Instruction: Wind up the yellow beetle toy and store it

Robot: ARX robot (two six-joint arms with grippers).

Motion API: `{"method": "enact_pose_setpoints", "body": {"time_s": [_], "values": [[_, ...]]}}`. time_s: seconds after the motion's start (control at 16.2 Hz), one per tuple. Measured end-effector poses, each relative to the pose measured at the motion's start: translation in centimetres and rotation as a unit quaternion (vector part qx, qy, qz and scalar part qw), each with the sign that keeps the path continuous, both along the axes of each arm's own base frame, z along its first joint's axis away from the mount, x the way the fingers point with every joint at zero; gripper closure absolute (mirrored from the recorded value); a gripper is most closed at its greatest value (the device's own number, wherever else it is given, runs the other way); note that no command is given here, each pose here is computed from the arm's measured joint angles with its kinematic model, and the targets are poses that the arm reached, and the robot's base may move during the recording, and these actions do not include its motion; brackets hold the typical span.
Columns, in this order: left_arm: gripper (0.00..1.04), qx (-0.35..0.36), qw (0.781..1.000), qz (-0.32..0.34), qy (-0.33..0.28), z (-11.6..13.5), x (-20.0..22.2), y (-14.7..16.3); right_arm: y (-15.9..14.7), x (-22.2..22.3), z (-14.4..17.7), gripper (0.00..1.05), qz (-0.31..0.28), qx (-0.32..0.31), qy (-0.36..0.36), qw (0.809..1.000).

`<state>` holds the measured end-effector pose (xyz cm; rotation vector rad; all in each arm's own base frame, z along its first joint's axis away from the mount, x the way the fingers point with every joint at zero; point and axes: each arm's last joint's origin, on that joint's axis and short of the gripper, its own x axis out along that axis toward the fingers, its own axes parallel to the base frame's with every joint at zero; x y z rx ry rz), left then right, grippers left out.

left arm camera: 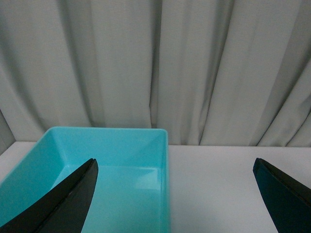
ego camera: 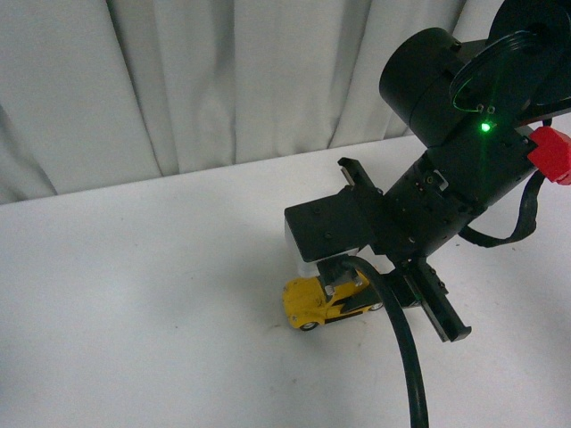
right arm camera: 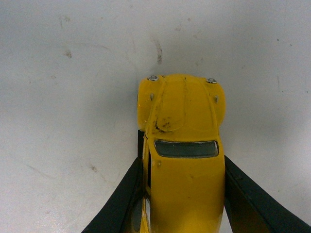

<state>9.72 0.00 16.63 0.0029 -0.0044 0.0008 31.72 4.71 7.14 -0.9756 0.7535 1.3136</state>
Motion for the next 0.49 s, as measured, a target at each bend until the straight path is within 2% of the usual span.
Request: {"method": "enact_pose_setpoints", "body": {"time_s": [0.49], "values": [[0.07,0.0,1.0,0.0,0.0,0.0,0.0,0.0,-1.6,-1.9,-0.7,0.65,-0.023,0.02,-0.003,1.0]]}}
